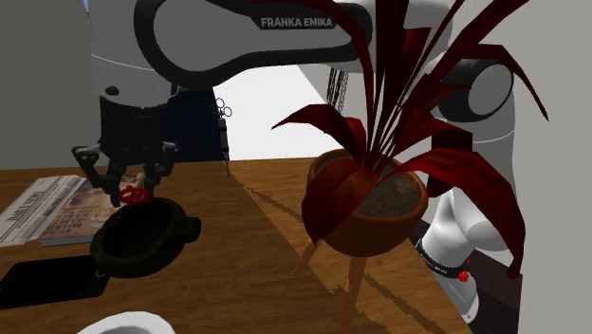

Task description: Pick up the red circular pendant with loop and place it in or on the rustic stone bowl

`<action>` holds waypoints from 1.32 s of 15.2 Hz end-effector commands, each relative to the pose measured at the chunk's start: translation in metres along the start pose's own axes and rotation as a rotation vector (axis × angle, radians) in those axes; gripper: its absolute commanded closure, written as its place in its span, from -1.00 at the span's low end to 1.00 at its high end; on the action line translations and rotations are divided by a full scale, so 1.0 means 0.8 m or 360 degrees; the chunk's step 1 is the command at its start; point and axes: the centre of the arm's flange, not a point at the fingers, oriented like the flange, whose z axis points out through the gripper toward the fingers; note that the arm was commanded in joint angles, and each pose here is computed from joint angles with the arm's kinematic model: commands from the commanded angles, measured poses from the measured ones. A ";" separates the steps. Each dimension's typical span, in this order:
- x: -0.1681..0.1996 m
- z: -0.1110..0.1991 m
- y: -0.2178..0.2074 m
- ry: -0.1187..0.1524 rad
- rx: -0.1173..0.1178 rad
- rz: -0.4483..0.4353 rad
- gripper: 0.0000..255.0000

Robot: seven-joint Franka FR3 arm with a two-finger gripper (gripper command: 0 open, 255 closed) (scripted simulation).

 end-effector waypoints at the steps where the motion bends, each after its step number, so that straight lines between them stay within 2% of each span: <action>1: 0.002 0.013 0.001 0.0001 0.0001 0.0001 1.00; 9: 0.002 0.062 0.016 0.0001 0.0001 0.0001 1.00; 17: 0.002 0.062 0.016 0.0001 0.0000 0.0001 1.00; 18: 0.002 0.062 0.016 0.0001 0.0000 0.0001 -1.00; 20: 0.002 0.062 0.016 0.0001 0.0000 0.0001 -1.00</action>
